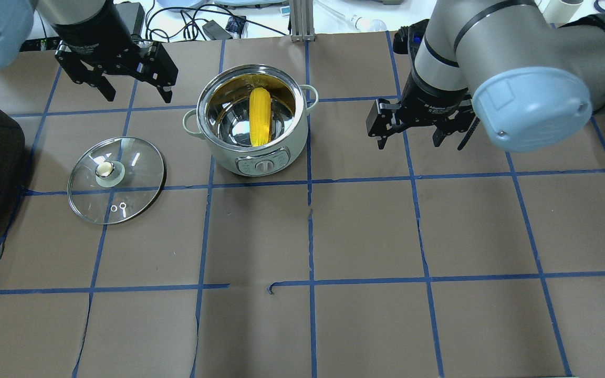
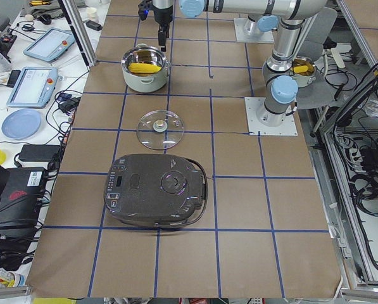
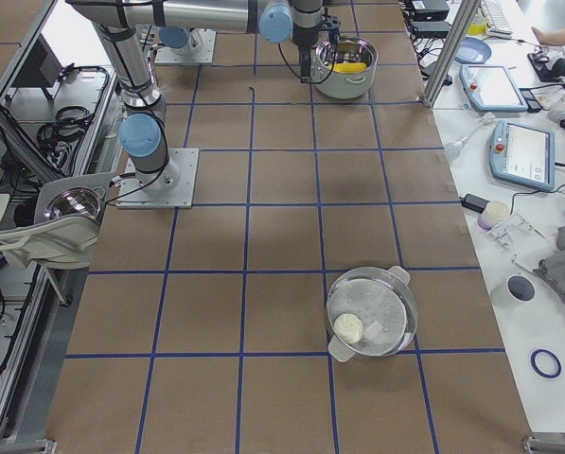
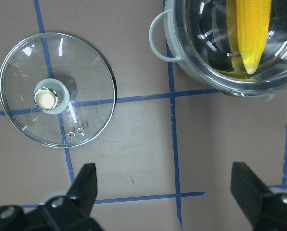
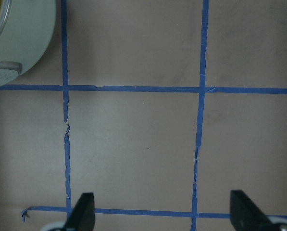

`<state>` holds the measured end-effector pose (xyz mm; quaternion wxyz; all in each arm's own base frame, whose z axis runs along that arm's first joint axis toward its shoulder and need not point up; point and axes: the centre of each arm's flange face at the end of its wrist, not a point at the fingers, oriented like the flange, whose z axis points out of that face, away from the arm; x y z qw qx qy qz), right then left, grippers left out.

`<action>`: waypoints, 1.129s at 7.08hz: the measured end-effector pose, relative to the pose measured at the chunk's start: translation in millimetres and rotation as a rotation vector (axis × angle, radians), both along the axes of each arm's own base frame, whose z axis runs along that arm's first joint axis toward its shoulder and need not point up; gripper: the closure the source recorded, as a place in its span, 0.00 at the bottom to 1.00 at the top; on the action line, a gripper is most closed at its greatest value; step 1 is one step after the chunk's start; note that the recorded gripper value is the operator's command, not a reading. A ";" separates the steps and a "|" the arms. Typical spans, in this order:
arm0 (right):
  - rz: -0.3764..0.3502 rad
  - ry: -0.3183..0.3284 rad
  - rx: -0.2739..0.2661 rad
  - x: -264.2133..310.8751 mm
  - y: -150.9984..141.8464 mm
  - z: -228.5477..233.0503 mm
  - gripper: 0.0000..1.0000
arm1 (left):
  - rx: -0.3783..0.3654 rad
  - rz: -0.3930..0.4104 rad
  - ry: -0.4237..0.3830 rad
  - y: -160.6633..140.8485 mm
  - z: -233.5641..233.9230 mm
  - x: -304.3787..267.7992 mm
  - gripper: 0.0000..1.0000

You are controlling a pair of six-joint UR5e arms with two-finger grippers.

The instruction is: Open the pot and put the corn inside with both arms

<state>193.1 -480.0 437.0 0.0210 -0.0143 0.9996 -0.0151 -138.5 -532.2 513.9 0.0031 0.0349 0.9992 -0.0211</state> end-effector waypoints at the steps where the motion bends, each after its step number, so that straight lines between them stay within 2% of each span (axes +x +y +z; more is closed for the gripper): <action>1: 0.007 0.000 -0.025 -1.9 0.4 10.6 0.00 | -0.024 -0.004 0.009 13.2 12.6 -10.5 0.00; 4: 0.026 0.034 -0.086 -19.2 -9.5 46.7 0.00 | -0.047 -0.009 0.002 35.7 22.0 -12.6 0.00; 8: 0.032 0.047 -0.067 -35.6 -14.4 71.8 0.00 | -0.054 -0.008 0.000 39.2 20.9 -12.3 0.00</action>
